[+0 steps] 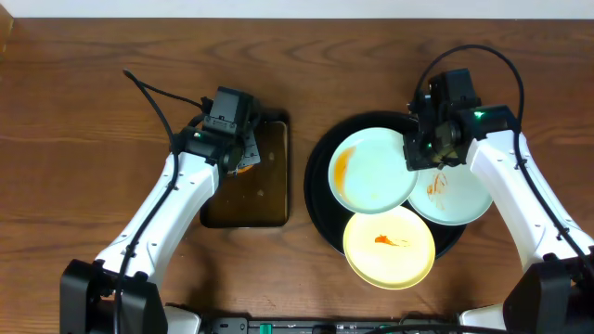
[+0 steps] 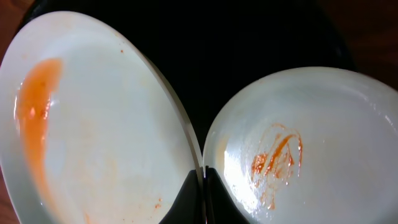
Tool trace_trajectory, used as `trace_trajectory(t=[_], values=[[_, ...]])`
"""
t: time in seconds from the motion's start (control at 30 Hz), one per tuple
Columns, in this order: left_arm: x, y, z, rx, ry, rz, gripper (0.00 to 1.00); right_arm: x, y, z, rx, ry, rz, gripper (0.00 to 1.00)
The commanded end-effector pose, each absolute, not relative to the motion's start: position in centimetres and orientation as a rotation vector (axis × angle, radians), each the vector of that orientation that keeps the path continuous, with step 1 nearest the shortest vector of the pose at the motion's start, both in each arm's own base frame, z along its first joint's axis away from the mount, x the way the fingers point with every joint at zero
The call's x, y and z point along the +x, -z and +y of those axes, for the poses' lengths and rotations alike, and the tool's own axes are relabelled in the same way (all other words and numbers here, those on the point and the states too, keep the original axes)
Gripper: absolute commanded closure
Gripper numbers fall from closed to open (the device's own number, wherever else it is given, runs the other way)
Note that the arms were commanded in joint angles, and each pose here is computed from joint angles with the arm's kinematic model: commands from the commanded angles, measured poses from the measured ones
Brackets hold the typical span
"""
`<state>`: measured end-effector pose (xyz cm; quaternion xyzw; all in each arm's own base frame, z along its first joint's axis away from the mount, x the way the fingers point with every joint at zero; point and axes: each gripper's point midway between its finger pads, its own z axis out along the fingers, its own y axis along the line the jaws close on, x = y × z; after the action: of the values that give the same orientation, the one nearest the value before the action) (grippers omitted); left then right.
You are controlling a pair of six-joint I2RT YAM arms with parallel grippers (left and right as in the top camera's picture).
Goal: Clean dirty plates on tray and stack at the side
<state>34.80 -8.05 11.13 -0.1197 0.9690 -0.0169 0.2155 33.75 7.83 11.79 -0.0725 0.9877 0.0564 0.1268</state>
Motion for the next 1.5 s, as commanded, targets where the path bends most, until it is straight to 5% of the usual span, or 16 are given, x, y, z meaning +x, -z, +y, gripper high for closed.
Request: trace_trajectory(t=[0.0,0.23,0.6,0.97,1.47], values=[[34.7,-10.9,-7.4,-0.335,0.009,2.687,0.92,34.7,-12.1,7.4,-0.182,-0.13,2.843,0.99],[34.7,-10.9,-7.4,-0.335,0.008,2.688,0.92,36.3,-12.6,7.3,-0.114,-0.141,2.783,0.99],[34.7,-10.9,-7.4,-0.335,0.008,2.688,0.92,32.8,-11.6,7.6,-0.176,-0.149,2.921,0.99],[34.6,-10.9,-7.4,-0.335,0.007,2.69,0.92,35.8,-12.4,6.4,-0.003,-0.128,2.811,0.99],[34.6,-10.9,-7.4,-0.335,0.007,2.69,0.92,32.3,-11.5,7.5,-0.066,-0.158,2.951,0.99]])
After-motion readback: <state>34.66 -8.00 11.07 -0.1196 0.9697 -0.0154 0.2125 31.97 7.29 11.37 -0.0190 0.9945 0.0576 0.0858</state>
